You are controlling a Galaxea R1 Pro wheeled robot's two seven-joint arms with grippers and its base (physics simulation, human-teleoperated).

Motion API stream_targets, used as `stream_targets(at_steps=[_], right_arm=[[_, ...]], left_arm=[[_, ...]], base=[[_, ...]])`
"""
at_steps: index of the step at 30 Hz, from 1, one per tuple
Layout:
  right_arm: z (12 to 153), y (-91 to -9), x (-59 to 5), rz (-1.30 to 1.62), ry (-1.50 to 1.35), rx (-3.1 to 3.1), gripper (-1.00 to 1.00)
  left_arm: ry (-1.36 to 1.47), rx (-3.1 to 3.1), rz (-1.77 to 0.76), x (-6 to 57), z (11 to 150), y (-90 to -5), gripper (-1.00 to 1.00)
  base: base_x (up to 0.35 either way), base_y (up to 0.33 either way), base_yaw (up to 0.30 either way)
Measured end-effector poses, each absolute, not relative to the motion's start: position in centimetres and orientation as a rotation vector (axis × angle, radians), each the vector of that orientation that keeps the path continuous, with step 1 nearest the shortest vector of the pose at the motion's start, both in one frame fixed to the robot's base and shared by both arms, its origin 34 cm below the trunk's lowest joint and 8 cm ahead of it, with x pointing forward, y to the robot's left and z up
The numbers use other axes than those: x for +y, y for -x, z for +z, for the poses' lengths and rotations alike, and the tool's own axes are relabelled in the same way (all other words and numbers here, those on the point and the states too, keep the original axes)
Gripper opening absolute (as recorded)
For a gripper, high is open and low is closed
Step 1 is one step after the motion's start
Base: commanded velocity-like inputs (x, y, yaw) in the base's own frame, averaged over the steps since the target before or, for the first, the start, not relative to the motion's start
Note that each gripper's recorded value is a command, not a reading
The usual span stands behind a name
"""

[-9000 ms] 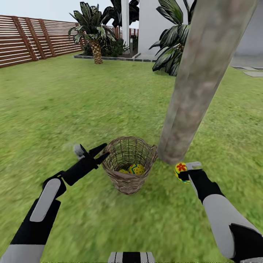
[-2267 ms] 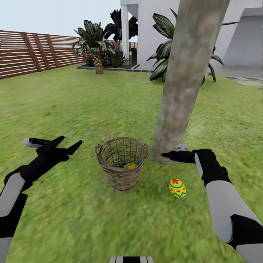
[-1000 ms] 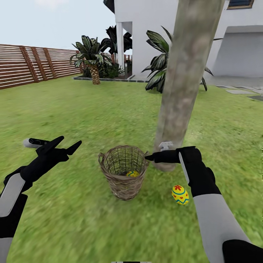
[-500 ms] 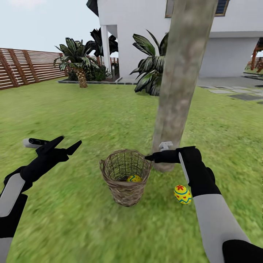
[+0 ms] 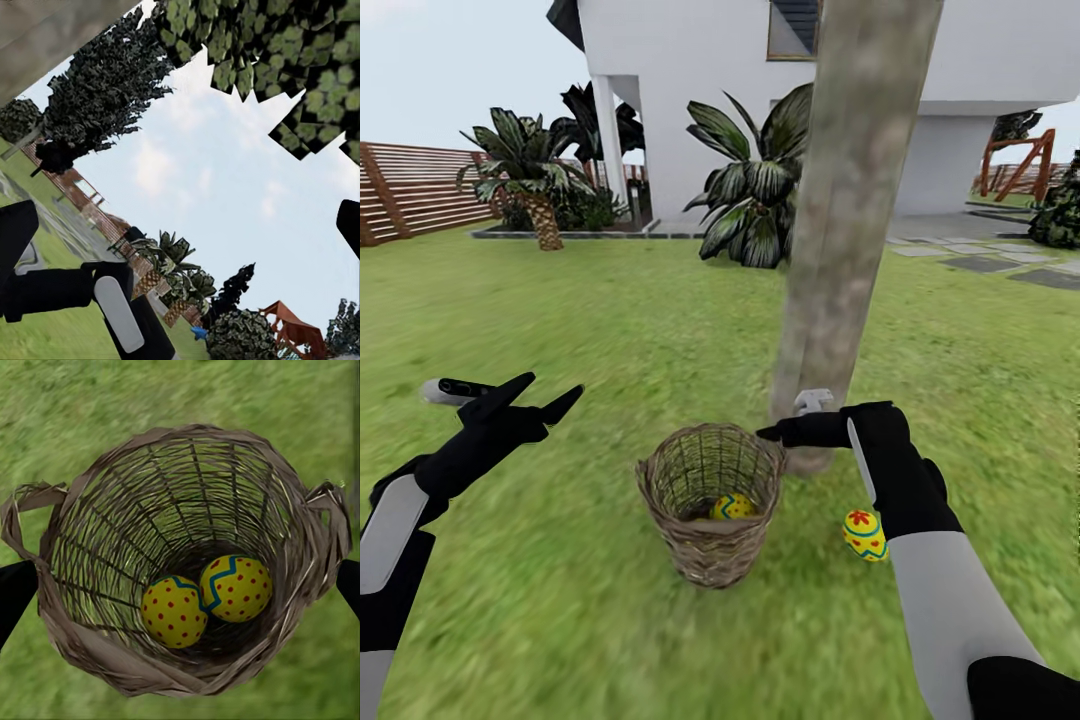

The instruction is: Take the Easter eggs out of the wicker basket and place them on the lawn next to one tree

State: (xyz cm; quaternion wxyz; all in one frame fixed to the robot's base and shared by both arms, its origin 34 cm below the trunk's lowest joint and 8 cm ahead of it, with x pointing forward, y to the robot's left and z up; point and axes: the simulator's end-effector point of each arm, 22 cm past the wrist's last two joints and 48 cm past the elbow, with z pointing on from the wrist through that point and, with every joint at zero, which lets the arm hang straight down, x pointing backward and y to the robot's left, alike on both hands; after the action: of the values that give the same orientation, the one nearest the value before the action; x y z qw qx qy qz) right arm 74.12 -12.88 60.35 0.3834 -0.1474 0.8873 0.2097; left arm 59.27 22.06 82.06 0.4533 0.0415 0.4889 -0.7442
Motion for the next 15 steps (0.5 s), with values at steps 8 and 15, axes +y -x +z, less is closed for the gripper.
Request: stream_targets(at_steps=[8, 15], right_arm=[[60.8, -74.0, -12.9, 0.531, 0.377, 2.256, 1.0], [59.4, -73.7, -13.9, 0.47, 0.357, 2.29, 1.0]], left_arm=[[-0.11, 1.202, -1.836, 22.1, 82.5, -59.0, 1.0], [-0.117, 1.199, -1.833, 22.0, 82.8, -58.8, 1.0]], base=[[0.194, 0.302, -0.224], [0.194, 0.302, -0.224]])
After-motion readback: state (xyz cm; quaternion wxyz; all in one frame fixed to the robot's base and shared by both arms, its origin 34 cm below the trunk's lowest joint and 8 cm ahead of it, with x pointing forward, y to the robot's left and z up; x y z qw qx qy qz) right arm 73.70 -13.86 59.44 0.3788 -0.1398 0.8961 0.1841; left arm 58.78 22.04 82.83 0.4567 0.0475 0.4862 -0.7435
